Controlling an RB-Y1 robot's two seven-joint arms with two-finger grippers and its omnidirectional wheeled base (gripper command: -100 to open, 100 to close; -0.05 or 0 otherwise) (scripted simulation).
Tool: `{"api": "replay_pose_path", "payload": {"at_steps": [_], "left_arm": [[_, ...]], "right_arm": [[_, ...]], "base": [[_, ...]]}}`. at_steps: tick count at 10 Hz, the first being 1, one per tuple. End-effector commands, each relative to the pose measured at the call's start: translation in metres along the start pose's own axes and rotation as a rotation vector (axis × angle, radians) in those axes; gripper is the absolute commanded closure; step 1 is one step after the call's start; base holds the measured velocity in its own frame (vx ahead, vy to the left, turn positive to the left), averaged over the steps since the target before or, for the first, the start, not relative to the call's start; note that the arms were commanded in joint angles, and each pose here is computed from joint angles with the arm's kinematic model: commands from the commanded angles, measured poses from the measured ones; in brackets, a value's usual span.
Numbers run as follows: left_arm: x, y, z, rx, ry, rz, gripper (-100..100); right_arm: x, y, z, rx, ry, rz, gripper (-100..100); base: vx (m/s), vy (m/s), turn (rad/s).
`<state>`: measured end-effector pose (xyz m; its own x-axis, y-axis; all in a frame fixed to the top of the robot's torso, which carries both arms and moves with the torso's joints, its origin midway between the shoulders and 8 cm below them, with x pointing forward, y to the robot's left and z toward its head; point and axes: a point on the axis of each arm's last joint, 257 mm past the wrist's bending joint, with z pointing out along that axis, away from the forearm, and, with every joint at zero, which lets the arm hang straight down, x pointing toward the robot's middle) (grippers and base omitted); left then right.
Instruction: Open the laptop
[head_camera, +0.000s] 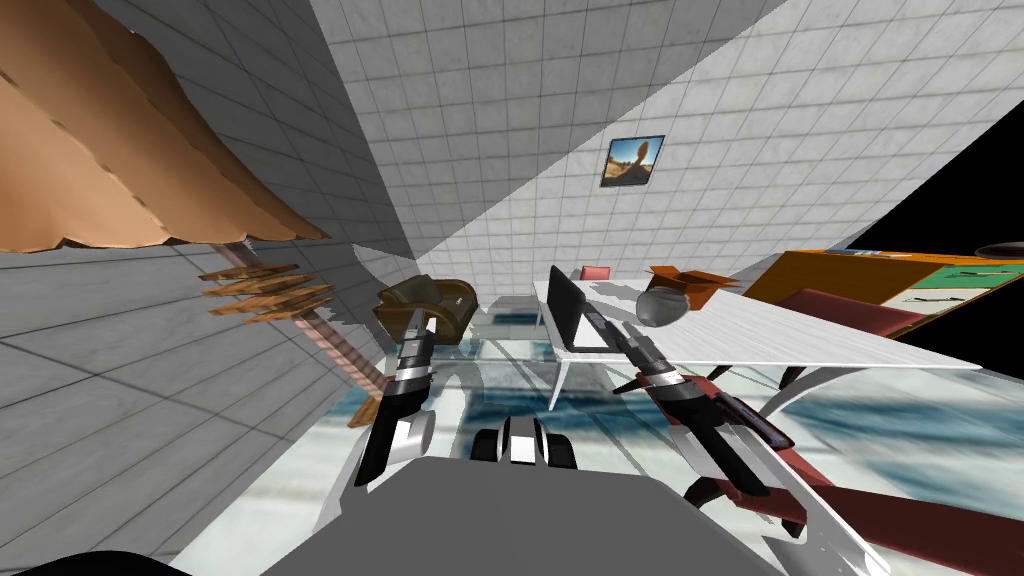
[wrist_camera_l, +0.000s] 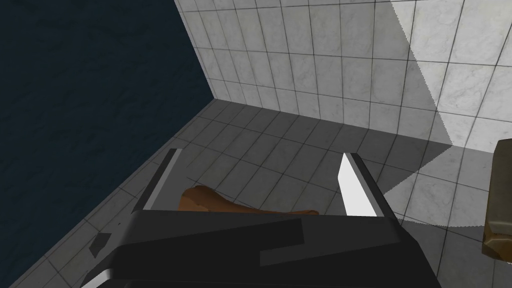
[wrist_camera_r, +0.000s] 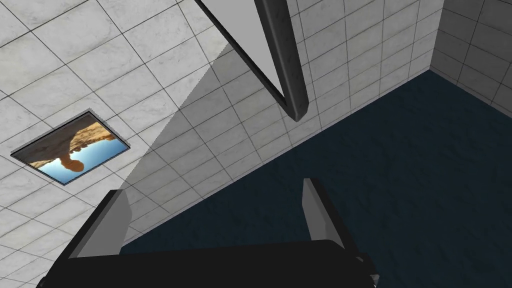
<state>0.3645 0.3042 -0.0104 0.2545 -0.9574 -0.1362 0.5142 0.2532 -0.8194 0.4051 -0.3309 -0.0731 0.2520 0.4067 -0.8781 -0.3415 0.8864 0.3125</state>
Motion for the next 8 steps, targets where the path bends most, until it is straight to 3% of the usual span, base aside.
{"api": "replay_pose_path", "payload": {"at_steps": [1,8], "left_arm": [[0.0,0.0,0.0,0.0,0.0,0.0,0],[0.0,0.0,0.0,0.0,0.0,0.0,0]], "right_arm": [[0.004,-0.018,-0.001,0.016,0.053,-0.12,-100],[0.004,-0.084,-0.005,0.061,0.217,-0.52,-100]], "base": [[0.029,0.118,-0.02],[0.028,0.151,-0.022]]}}
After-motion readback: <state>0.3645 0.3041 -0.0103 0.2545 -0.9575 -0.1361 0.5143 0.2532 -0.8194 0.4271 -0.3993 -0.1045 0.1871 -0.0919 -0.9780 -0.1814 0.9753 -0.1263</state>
